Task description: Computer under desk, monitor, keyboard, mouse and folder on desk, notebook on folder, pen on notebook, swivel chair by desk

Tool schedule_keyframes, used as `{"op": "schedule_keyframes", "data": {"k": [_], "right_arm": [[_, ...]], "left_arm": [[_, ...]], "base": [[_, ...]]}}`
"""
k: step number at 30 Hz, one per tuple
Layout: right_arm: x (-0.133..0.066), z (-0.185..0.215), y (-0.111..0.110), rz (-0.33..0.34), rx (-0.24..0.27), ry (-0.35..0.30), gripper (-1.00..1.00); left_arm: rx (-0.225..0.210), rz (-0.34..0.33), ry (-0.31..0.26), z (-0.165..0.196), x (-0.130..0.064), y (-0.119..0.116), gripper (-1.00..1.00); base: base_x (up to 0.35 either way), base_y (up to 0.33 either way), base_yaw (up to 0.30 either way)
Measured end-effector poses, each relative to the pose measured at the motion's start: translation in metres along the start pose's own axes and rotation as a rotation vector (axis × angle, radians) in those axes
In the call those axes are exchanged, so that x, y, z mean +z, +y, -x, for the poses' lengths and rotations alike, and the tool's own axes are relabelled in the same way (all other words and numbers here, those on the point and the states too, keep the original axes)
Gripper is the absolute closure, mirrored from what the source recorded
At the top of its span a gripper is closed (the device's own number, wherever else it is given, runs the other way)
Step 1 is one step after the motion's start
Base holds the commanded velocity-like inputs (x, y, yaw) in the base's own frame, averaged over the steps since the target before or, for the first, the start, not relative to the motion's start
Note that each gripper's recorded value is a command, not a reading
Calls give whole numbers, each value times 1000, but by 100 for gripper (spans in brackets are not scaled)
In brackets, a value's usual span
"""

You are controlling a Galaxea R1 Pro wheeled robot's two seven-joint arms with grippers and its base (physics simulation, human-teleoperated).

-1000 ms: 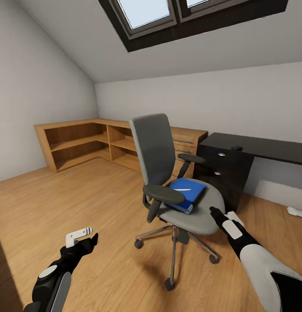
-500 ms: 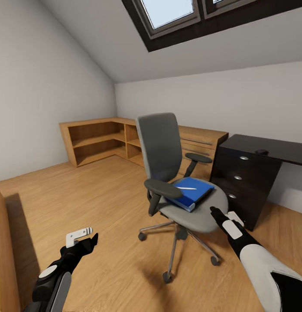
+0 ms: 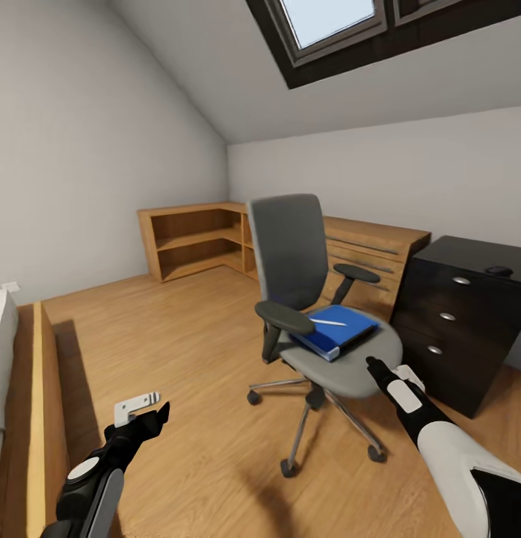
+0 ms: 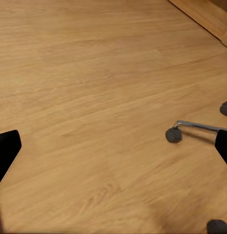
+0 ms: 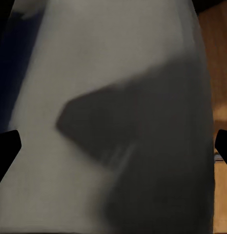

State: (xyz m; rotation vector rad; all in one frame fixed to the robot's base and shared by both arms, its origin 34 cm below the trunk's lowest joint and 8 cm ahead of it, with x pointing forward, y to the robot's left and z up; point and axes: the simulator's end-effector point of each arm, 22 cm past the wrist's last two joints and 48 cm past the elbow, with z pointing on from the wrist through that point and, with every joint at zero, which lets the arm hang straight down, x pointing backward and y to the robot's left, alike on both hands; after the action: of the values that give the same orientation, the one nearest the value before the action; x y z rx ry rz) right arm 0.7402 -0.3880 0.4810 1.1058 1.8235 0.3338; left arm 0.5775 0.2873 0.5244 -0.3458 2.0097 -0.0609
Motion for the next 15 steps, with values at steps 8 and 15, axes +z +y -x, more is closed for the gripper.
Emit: {"op": "schedule_keyframes", "data": {"k": [8, 15], "right_arm": [[-1, -12, 9, 18, 4, 26, -100], [-1, -12, 9, 16, 2, 25, -100]], "left_arm": [[0, 0, 0, 0, 0, 0, -100], [1, 0, 0, 0, 0, 0, -100]], "base": [[0, 0, 31], [-28, 0, 1]]}}
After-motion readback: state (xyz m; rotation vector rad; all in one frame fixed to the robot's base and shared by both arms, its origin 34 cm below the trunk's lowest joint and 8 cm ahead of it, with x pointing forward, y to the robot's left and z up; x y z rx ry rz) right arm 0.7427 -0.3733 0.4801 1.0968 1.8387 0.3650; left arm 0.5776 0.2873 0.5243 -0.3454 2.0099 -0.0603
